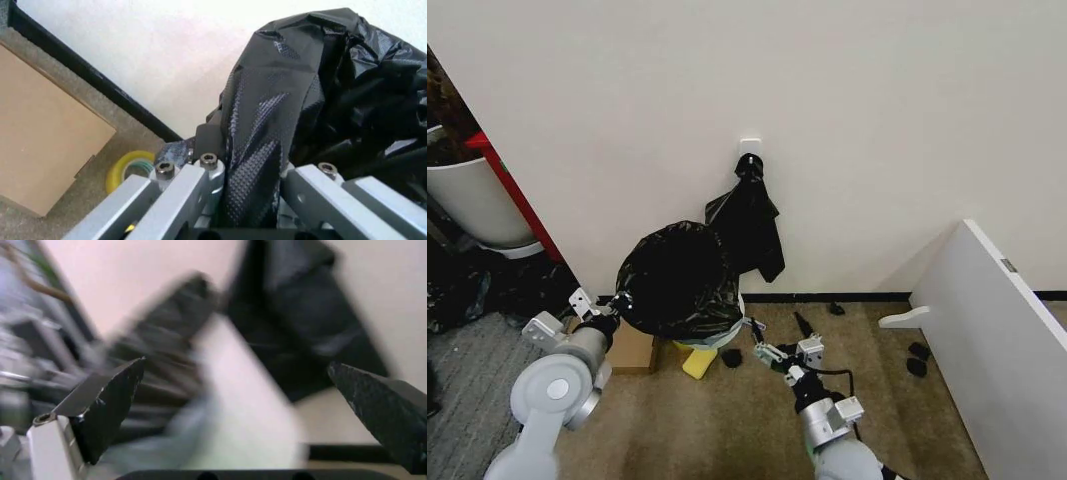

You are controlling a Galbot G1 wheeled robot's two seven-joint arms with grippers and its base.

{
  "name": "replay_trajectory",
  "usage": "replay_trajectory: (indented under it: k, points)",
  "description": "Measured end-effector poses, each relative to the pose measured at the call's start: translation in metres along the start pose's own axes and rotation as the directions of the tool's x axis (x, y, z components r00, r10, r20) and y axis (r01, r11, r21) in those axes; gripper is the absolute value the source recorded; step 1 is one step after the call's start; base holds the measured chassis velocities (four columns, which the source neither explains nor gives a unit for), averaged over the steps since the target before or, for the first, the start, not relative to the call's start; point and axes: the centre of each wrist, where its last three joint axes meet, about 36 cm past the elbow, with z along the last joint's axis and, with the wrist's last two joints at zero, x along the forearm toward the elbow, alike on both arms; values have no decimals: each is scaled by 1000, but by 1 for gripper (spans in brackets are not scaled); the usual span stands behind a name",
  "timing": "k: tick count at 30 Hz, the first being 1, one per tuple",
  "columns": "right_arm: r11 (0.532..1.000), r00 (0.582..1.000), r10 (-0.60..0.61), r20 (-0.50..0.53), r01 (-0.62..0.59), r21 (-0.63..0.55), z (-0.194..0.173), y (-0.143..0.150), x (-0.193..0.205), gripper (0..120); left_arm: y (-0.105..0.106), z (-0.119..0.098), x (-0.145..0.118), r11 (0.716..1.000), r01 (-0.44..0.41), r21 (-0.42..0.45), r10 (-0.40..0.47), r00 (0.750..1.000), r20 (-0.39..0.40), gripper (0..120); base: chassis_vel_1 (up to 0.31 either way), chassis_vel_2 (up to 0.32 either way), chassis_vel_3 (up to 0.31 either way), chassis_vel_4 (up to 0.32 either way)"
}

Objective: Place the garbage bag over the trash bin.

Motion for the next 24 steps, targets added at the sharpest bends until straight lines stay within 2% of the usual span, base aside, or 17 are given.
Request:
replay_trajectory:
  k: [4, 10, 16, 24]
  points:
    - [999, 999, -49, 7, 49, 18, 8, -4, -7, 100, -1, 2, 1, 1000, -3, 2, 3, 1000, -5, 3, 0, 0, 0, 0]
    - [992, 997, -57, -49, 62, 106, 21, -21, -23, 100, -4, 3, 4, 1000, -13, -2, 13, 1000, -8, 3, 0, 0, 0, 0]
    - [945, 994, -66, -87, 90, 315, 37, -54, -31, 100, -6, 3, 6, 1000, -22, -1, 22, 1000, -10, 3, 0, 0, 0, 0]
    - [923, 992, -116, -50, 126, 364, 44, -71, -49, 100, -11, 5, 11, 999, -42, -1, 42, 999, -21, 3, 0, 0, 0, 0]
